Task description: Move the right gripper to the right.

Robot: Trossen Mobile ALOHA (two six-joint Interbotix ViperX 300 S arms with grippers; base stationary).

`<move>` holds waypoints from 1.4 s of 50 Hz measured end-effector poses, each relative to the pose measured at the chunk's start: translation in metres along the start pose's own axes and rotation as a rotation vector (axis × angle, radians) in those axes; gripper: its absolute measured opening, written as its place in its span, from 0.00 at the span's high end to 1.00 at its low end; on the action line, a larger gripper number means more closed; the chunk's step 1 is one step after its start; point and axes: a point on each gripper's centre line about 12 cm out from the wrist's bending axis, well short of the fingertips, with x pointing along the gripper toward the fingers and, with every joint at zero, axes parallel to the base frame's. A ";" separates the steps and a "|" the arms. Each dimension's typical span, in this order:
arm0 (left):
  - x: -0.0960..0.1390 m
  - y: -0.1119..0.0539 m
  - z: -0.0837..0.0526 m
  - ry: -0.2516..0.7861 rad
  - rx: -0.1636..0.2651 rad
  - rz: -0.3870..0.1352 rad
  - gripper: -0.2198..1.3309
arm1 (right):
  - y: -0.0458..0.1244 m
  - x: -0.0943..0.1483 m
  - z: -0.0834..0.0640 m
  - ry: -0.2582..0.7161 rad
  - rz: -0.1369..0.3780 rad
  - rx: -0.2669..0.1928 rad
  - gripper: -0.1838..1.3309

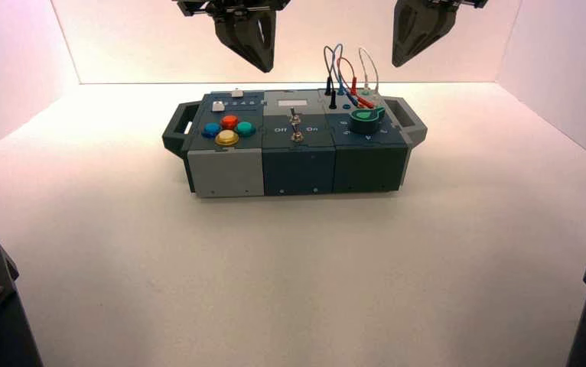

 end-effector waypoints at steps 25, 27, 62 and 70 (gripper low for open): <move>0.000 0.000 0.000 -0.002 -0.002 0.000 0.97 | -0.001 0.003 0.000 0.008 -0.001 0.001 0.97; 0.000 0.000 0.000 0.000 0.000 0.000 0.97 | -0.001 0.004 0.000 0.006 -0.001 0.000 0.97; 0.000 0.000 0.000 -0.003 0.000 0.000 0.97 | -0.030 -0.001 -0.003 -0.002 -0.077 0.017 0.97; 0.000 0.000 0.000 -0.002 0.000 0.000 0.96 | -0.044 -0.004 -0.005 -0.010 -0.091 0.053 0.97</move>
